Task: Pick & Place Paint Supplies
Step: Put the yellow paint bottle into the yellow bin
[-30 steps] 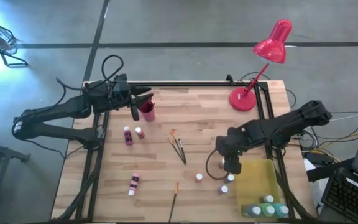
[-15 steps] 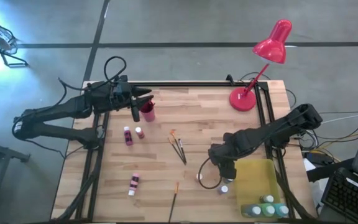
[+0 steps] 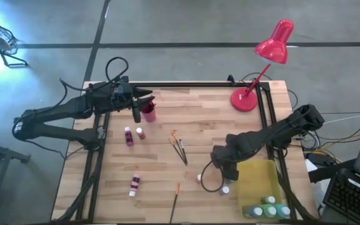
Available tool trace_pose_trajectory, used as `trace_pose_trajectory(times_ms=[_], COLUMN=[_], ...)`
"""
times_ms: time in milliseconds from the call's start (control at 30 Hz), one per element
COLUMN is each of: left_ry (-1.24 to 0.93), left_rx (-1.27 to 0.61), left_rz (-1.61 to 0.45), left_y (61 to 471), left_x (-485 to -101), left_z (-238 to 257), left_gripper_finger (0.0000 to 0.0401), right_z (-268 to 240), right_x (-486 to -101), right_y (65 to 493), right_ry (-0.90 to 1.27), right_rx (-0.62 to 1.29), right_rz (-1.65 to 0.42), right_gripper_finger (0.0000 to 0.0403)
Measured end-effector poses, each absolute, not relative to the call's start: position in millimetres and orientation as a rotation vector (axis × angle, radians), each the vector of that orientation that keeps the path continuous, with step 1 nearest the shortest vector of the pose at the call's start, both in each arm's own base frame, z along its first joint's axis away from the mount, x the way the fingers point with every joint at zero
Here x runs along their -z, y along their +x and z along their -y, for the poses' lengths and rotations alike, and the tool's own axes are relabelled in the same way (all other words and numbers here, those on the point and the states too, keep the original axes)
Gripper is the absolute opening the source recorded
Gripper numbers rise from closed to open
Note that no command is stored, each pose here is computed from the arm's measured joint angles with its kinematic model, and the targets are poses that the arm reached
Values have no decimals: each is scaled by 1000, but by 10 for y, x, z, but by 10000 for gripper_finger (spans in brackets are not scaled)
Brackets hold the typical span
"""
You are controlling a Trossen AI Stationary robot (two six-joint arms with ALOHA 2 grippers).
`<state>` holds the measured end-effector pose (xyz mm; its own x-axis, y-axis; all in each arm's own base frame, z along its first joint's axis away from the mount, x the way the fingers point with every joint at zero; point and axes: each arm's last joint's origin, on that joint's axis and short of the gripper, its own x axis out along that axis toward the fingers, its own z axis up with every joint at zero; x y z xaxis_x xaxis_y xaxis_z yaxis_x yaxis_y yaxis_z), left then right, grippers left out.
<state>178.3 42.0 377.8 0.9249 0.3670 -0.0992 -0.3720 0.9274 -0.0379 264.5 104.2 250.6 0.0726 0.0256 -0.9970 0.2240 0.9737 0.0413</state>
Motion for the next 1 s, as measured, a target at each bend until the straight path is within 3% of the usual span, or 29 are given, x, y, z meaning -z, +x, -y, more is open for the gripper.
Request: trace_pose_trajectory(times_ms=[333, 1000], left_ry=[-57, -58], left_rx=[-379, -379], left_rz=[-96, -96], left_y=[1786, 1786], left_x=[-3772, -3772], left_z=[-420, -420], left_gripper_finger=[126, 126], right_z=[-1022, -1034], right_x=[-2352, -2349], right_y=[2593, 2620], right_ry=[212, 218], right_rx=[168, 150], right_rz=[-1524, -1505], right_gripper_finger=[126, 219])
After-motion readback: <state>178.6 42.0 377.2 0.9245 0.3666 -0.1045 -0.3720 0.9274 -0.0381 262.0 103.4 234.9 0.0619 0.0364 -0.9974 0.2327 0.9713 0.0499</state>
